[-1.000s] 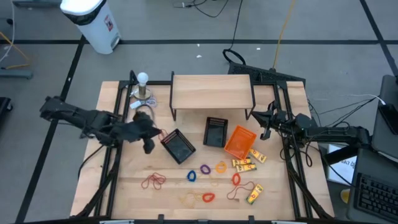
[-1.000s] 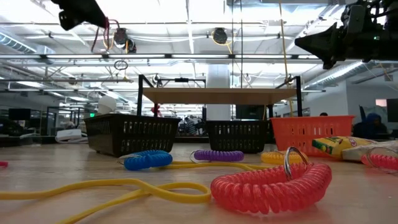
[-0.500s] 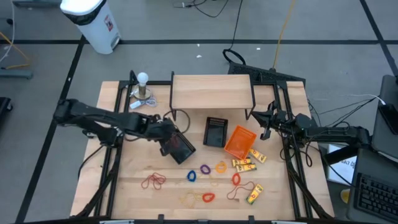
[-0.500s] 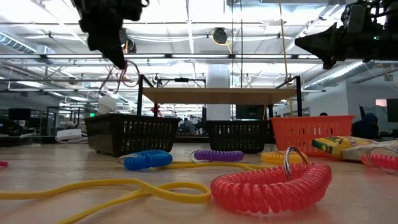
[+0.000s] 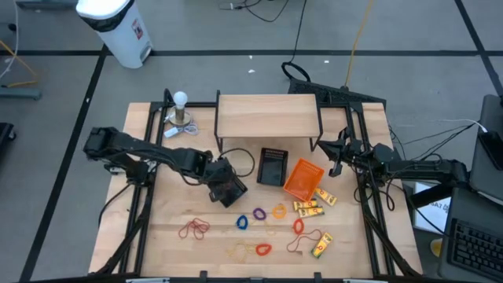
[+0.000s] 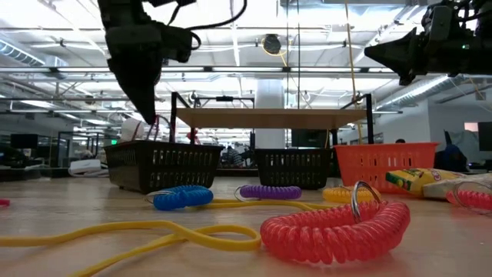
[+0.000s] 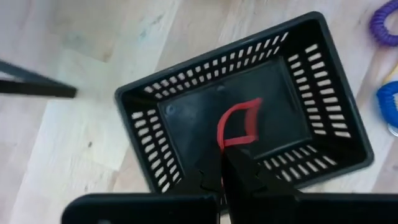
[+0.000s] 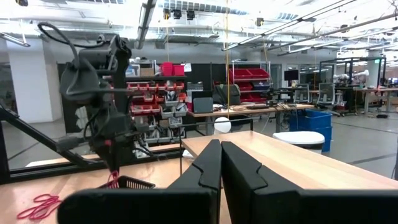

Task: Pick & Place Office Desk Supplies
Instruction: Put the red rubber band into the left black bin

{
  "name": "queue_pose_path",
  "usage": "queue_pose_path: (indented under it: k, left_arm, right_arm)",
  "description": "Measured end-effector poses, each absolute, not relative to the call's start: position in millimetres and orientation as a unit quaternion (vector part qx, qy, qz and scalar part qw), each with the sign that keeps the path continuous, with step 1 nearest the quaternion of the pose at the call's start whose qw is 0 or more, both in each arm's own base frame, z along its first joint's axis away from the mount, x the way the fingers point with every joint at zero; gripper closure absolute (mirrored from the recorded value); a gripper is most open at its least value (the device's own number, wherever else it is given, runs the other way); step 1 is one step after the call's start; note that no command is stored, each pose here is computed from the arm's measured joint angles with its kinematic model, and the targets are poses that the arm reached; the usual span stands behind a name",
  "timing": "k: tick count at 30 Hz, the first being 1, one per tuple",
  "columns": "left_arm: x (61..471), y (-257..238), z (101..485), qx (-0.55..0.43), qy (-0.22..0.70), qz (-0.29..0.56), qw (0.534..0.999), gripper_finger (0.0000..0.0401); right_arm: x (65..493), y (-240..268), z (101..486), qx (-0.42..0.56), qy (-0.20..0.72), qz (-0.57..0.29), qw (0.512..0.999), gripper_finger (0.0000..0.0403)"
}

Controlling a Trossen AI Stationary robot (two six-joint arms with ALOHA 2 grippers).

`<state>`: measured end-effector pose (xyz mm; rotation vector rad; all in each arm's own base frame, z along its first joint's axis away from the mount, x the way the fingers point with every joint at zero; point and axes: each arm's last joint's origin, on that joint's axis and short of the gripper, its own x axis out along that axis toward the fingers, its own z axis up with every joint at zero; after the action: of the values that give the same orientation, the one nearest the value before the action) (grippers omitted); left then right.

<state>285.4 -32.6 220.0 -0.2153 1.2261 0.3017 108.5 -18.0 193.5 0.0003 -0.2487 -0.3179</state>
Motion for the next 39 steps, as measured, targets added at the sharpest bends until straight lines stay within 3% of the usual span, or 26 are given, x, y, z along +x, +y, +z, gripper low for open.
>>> queue_pose_path:
  k: [15,22,34,39]
  left_arm:
    - [294.6,-33.1,196.9,-0.095,0.606,0.139,0.777,0.0388]
    - [294.5,-33.1,196.9,-0.094,0.607,0.139,0.777,0.0331]
    - [285.9,-31.3,218.2,-0.076,0.579,0.129,0.802,0.0192]
    - [260.9,-35.9,259.1,-0.051,0.519,0.124,0.844,0.0185]
  right_arm:
    - [108.7,-18.0,193.1,0.000,-0.121,-0.158,0.980,0.0403]
    - [108.7,-18.0,193.1,0.000,-0.121,-0.158,0.980,0.0403]
    - [108.8,-18.0,192.6,0.000,-0.119,-0.158,0.980,0.0403]
    - [108.8,-18.0,192.7,0.000,-0.119,-0.158,0.980,0.0403]
